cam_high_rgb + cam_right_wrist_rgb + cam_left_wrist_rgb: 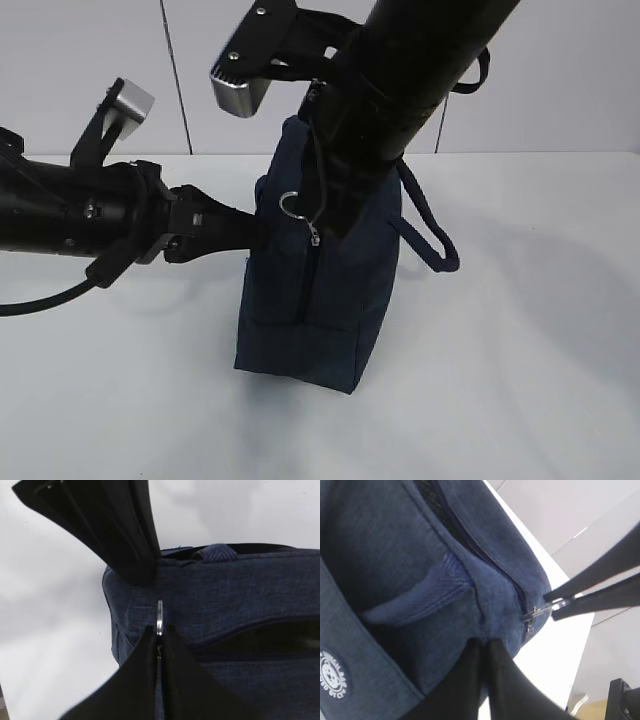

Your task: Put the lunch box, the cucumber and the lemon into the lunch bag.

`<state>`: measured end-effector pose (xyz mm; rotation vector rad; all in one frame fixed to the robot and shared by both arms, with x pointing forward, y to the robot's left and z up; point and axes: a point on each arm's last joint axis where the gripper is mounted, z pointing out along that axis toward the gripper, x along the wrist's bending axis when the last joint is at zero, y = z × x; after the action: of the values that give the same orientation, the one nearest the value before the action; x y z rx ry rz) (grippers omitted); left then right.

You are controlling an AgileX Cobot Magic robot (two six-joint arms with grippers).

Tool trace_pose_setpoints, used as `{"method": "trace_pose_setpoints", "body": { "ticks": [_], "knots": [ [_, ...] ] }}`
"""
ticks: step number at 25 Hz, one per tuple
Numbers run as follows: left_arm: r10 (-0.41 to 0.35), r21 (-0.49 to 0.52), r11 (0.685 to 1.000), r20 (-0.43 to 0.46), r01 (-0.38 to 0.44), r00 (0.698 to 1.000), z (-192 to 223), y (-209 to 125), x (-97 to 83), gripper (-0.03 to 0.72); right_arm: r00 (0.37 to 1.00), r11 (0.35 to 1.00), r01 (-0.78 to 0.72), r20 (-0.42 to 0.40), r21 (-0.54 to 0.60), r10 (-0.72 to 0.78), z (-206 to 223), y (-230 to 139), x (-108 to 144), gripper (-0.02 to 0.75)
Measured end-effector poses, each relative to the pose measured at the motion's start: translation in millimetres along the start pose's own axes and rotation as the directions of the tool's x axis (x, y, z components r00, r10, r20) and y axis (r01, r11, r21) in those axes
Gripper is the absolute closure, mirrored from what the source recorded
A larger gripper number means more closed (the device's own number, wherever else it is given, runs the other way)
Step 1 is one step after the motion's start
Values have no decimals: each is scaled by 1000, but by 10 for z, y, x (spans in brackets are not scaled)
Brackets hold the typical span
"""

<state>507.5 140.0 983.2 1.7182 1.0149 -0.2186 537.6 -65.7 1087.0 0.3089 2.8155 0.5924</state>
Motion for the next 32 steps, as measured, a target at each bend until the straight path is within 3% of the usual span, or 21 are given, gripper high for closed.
{"method": "trace_pose_setpoints", "body": {
  "ticks": [20,32],
  "knots": [
    [19,32,999,7,-19,1000,-43,-8,-53,694,998,1000,-5,68,-23,7,-98,39,-163,730],
    [-8,109,994,-16,10,1000,-112,-49,-103,694,996,999,-44,-75,-23,42,-38,36,-71,730]
  ]
}}
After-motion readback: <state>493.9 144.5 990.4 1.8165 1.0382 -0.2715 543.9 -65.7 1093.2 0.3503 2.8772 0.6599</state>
